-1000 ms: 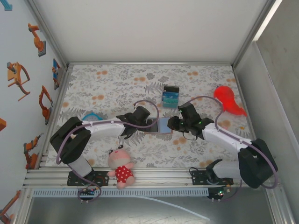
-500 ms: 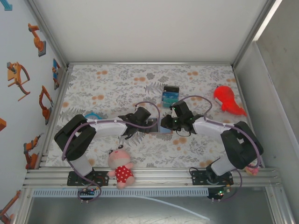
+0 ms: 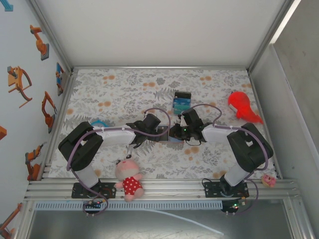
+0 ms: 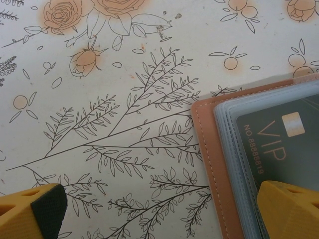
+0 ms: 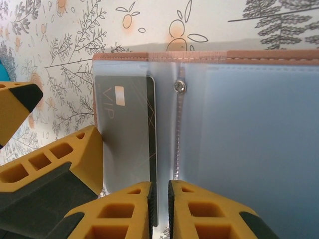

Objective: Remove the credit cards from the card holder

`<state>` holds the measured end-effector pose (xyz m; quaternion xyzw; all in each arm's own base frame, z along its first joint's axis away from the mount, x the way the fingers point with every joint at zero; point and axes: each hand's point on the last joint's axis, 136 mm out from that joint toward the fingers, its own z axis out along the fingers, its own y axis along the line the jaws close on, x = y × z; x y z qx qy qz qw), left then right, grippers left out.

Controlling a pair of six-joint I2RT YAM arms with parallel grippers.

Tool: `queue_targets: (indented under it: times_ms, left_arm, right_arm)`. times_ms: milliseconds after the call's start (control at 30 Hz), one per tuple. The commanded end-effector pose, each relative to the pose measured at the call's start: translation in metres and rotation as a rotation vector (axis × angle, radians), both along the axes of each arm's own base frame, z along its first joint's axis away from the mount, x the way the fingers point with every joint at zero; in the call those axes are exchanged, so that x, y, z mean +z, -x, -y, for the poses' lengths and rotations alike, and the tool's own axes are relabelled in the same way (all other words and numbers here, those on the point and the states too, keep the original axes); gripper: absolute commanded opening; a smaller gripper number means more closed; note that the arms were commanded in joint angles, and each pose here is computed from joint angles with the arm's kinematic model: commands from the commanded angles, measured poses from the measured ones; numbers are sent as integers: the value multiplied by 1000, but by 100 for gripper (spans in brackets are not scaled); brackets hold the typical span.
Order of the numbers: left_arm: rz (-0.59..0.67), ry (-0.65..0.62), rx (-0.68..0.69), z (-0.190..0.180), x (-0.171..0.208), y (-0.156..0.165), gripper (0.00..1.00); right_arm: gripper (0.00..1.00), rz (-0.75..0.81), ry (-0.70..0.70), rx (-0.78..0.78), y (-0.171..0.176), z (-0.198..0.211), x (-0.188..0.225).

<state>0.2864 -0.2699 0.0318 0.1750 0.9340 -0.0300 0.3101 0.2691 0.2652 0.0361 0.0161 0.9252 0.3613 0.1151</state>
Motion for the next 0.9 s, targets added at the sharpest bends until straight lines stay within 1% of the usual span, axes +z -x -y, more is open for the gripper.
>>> queue_targets:
  times_ms: [0, 567, 867]
  left_arm:
    - [-58, -67, -18, -10, -16, 8, 98]
    - [-73, -53, -27, -5, -17, 11, 98]
    - [-76, -63, -17, -8, -18, 12, 98]
  right_arm:
    - [16, 4, -35, 13, -5, -9, 2]
    - [16, -17, -97, 14, -5, -18, -4]
    - [5, -9, -91, 0, -5, -14, -2]
